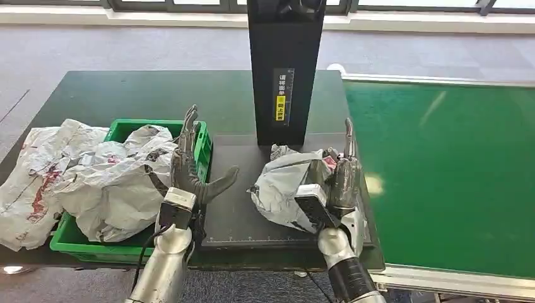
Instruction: Moved the parcel from conveyor to table for the left to box.
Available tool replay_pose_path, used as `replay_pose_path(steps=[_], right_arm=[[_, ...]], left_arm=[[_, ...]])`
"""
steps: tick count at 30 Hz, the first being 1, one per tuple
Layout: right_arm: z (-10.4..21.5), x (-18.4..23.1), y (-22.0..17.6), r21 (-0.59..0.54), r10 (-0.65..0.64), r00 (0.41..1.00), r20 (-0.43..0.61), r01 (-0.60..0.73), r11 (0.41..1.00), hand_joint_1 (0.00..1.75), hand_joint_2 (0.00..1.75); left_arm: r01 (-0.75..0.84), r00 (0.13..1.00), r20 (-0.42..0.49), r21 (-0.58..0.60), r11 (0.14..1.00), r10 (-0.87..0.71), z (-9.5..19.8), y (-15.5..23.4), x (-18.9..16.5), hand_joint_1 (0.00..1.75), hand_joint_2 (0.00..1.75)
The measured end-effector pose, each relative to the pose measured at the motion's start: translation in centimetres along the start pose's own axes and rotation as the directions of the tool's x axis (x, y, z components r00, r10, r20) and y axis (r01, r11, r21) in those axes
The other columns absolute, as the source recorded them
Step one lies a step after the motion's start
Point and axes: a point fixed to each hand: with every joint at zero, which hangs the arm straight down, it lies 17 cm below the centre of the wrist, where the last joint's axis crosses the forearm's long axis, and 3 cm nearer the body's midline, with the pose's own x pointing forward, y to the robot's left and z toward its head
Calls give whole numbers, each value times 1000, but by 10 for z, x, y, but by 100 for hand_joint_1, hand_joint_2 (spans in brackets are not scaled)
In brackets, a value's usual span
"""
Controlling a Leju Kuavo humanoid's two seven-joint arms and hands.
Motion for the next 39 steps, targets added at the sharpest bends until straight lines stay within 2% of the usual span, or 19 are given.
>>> replay_pose_path(steps=[12, 18, 33, 34, 35, 37, 39], right_arm=[[2, -27, 7, 67, 65, 994, -85, -60, 996, 0, 0], [2, -32, 13, 102, 79, 992, -94, -69, 992, 0, 0], [2, -37, 15, 112, 81, 991, -104, -69, 991, 0, 0], [1, -36, 17, 123, 82, 992, -99, -69, 990, 0, 0], [0, -36, 18, 128, 81, 992, -96, -68, 989, 0, 0], [-5, -33, 22, 136, 85, 992, -88, -73, 988, 0, 0], [-7, -33, 22, 135, 90, 992, -86, -78, 988, 0, 0]], left_arm=[[24, 1000, 19, -10, 1000, -24, -2, 0, 5, 0, 175], [45, 999, 4, -132, 990, -44, 3, -29, 1, 0, 175], [40, 999, -15, -210, 977, -44, 10, -47, -5, 0, 175], [44, 997, -49, -314, 948, -63, 20, -73, -14, 0, 175], [51, 995, -65, -352, 935, -79, 25, -83, -20, 0, 175], [45, 972, -177, -510, 859, -156, 58, -135, -64, 0, 175], [19, 961, -220, -544, 839, -165, 69, -151, -78, 0, 175]])
